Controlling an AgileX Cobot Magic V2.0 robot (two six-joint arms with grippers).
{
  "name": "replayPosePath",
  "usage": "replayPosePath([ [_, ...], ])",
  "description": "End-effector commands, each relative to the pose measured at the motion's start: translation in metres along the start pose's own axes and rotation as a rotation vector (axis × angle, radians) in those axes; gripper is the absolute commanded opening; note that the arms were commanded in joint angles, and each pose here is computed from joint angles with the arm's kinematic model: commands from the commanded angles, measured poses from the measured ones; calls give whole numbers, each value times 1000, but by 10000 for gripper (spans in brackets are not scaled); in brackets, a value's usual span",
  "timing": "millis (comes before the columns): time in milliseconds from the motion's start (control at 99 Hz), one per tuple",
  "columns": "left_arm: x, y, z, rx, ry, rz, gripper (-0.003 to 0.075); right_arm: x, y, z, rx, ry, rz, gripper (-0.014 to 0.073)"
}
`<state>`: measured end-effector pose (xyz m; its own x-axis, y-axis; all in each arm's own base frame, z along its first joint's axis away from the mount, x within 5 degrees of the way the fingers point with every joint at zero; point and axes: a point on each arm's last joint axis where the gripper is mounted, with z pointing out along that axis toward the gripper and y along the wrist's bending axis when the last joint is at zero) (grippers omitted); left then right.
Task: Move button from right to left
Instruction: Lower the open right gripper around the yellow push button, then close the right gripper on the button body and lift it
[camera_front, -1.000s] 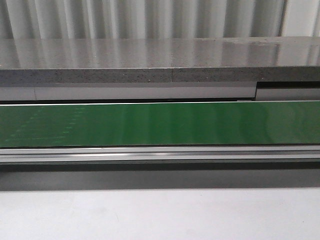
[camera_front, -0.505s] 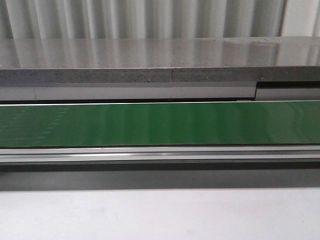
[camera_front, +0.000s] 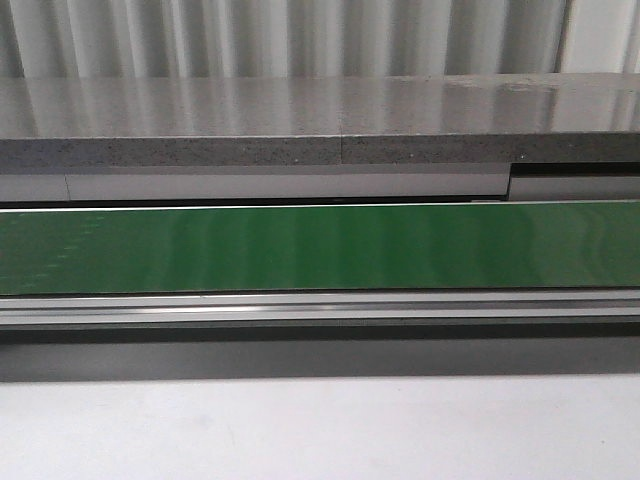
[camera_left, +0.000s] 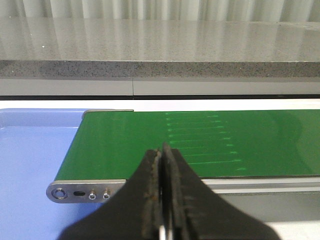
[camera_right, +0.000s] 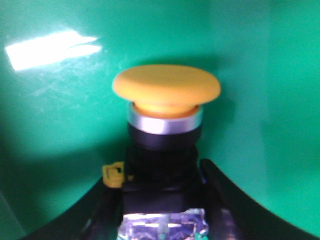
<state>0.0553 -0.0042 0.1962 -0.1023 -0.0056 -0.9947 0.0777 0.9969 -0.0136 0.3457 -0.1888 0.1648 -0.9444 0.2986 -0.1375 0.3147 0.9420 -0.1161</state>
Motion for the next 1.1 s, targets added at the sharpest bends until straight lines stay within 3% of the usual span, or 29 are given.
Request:
replayPosePath([
  [0,0,0,-1,5,-84,-10,-20,-5,-7,-50,20,-139,13,186],
  [222,0,0,-1,5,-84,-10,-20,7,5,-111,-5,-251,15,186],
  [455,0,0,-1,5,-84,-10,-20,24,45,-152,-65,-269,-69,186],
  [768,0,0,-1,5,-84,-10,-20,35,88,-132,-114,-211,-179,186],
  [939,0,0,-1,5,-84,-10,-20,38,90,-122,-116,-210,-183,195],
  [1091,0,0,-1,5,-84,-10,-20,38,90,-121,-116,-211,-183,274],
])
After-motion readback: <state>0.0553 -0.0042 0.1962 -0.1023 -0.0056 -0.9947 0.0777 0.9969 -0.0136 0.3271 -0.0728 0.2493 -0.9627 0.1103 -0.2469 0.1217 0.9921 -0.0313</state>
